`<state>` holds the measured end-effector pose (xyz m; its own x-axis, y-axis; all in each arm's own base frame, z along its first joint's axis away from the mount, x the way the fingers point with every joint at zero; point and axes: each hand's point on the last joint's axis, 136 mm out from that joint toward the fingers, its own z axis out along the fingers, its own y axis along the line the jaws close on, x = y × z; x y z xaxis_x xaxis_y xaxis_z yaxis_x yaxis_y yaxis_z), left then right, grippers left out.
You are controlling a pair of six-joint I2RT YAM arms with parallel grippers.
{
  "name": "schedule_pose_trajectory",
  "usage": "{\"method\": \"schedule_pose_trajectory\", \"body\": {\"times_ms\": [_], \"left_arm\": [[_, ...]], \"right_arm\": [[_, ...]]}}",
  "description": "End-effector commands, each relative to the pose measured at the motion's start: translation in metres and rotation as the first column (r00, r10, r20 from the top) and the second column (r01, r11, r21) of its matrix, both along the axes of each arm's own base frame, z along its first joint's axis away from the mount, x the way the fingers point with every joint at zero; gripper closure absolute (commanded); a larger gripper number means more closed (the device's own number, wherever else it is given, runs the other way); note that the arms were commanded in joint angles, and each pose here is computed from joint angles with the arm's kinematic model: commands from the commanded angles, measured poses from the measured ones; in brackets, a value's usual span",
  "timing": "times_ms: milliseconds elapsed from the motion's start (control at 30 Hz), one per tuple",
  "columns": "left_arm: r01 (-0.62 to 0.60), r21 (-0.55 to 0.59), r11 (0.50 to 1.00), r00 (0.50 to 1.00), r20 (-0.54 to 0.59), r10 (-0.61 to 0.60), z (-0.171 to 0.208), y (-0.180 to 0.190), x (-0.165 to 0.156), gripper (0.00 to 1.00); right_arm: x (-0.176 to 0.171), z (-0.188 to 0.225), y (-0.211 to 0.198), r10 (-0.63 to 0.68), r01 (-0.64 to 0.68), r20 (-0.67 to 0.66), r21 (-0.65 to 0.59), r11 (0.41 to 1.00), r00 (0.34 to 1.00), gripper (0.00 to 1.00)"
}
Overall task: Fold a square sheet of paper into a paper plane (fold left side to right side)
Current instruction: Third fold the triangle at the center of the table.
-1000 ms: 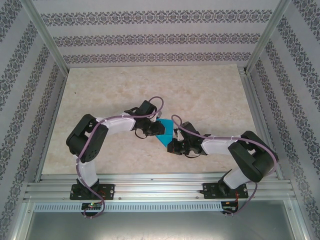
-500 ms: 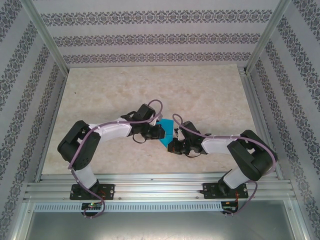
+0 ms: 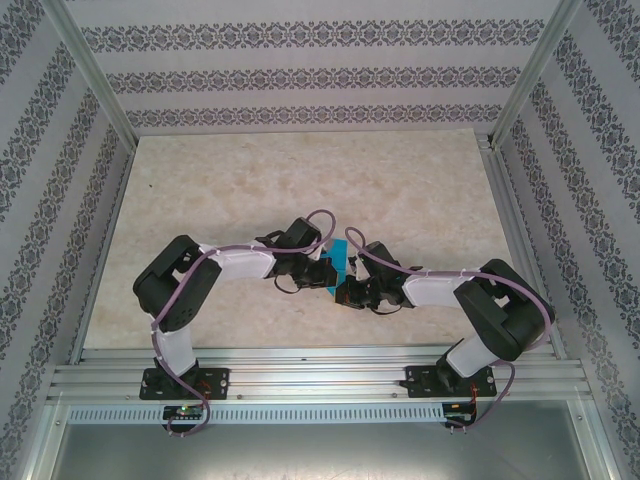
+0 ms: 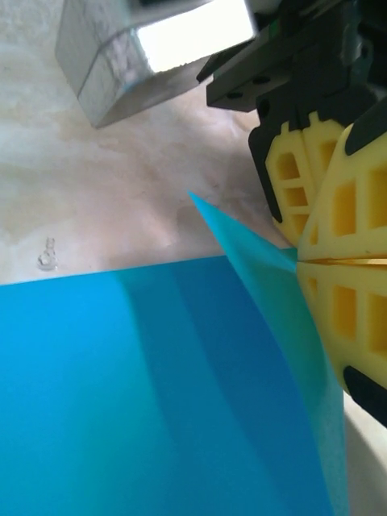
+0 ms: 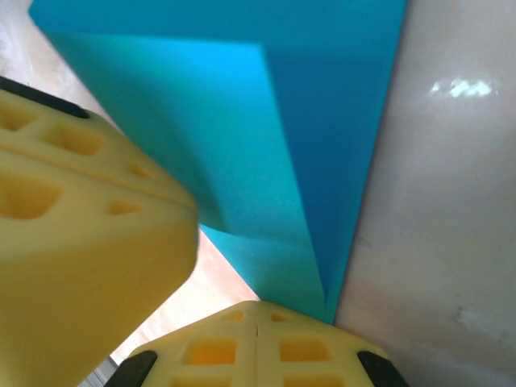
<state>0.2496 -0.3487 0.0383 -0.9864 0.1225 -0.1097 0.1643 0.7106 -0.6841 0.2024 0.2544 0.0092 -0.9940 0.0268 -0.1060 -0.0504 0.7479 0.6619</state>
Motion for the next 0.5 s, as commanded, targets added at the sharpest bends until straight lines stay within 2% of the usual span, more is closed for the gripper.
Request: {"method": "schedule_pose_trajectory", "body": {"times_ms": [0, 467], "left_arm": [[-0.009, -0.003, 1.0, 1.0, 0.009, 0.01, -0.007, -0.005, 0.001, 0.9], [-0.055, 0.223, 0.973, 0.996, 0.074, 0.039, -0.049, 0.035, 0.01, 0.91]], "right_arm": [[-0.027, -0.046, -0.041, -0.05, 0.022, -0.121, -0.22, 0.975, 0.991, 0.95], [-0.031, -0.049, -0.05, -0.049, 0.013, -0.129, -0.27, 0.963, 0.99, 0.95]]}}
